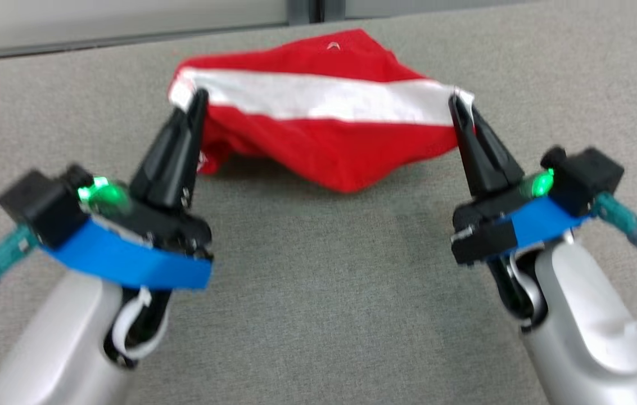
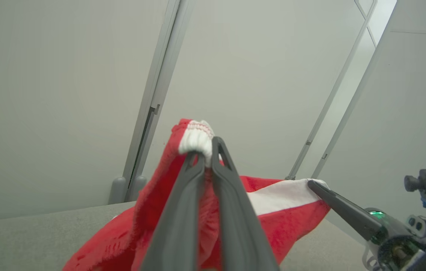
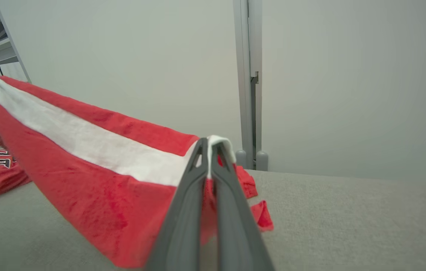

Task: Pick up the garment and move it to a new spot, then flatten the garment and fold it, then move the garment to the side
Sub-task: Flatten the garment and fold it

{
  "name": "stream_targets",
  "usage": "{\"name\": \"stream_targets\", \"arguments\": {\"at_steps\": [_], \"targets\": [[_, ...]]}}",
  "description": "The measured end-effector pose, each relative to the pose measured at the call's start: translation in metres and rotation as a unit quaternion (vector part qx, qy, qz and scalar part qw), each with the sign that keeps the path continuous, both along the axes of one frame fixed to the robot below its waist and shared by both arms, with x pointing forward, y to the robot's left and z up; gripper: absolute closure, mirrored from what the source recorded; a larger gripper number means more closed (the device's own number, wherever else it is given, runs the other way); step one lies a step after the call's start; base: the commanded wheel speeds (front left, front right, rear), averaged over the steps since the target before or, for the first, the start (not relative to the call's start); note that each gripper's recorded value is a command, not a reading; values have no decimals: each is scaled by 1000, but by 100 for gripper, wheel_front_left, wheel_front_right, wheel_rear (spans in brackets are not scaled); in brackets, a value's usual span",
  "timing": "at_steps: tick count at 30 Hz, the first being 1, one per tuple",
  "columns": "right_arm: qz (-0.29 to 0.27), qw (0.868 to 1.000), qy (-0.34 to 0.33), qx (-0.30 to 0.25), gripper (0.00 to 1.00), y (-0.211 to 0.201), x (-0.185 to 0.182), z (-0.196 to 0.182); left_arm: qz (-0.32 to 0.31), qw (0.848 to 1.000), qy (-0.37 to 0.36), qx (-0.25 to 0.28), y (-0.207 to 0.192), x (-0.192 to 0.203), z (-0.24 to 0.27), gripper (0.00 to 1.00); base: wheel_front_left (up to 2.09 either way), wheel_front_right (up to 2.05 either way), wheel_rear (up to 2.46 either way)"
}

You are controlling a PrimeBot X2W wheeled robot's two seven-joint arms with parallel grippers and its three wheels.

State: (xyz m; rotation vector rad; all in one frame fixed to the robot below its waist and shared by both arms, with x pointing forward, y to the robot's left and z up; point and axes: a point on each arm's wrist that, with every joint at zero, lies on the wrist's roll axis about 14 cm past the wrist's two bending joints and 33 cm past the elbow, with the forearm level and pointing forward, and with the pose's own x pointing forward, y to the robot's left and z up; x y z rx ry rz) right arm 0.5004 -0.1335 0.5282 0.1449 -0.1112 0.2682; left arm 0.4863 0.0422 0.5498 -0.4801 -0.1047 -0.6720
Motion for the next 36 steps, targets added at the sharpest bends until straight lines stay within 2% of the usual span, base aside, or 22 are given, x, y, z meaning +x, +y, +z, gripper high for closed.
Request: {"name": "stream_targets", "arguments": {"at_steps": [12, 18, 24, 30, 36], "targets": [[-46, 998, 12, 30, 100, -20, -106, 16, -1, 999, 3, -44, 4, -104, 19, 100, 0, 0, 0], [-62, 998, 22, 24, 100, -29, -131, 26, -3, 998, 34, -57, 4, -131, 10, 100, 0, 0, 0], [-61, 997, 42, 9, 100, -32, -112, 18, 25, 993, 88, -79, 11, -134, -13, 100, 0, 0, 0], [-32, 997, 68, -20, 100, -27, -61, 3, 52, 979, 174, -91, 15, -139, -58, 100, 0, 0, 0], [22, 992, 109, -63, 100, 0, -8, -20, 100, 967, 218, -91, 32, -120, -92, 100, 0, 0, 0]]}}
